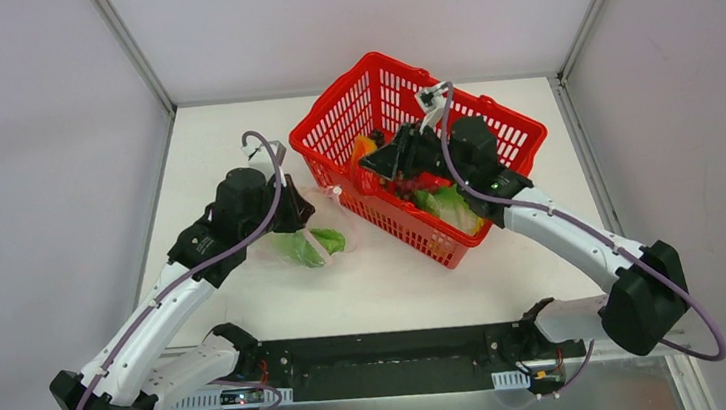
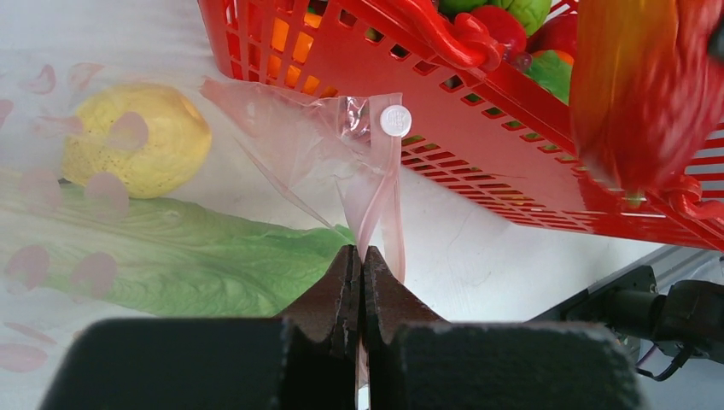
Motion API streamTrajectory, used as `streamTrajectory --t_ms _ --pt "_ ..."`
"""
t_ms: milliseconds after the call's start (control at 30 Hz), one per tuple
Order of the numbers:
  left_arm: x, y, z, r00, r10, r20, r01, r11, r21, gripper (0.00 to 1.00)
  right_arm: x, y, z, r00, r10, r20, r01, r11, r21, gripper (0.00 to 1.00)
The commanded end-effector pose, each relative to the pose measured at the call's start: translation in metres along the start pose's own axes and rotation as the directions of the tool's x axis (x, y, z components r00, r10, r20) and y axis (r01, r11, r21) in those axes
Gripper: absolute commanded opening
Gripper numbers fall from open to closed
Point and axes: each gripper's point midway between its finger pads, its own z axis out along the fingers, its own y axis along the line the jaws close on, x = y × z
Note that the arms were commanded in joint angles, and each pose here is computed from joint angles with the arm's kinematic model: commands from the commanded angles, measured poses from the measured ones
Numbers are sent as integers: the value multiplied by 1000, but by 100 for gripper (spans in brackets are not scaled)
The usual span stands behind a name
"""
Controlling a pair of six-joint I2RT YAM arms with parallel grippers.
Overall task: Place the food in the zip-top bag and seal the zipper
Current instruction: Place the fake fruit in the zipper food storage bag.
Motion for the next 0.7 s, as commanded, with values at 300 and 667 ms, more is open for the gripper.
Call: streamTrajectory --t_ms 300,667 --pt "-21 -18 -14 996 -23 88 15 996 87 0 102 59 -5 924 -272 -267 207 947 -247 30" --pt "-25 -30 -27 995 -3 98 -12 988 153 0 131 36 29 888 -324 -327 275 943 -185 33"
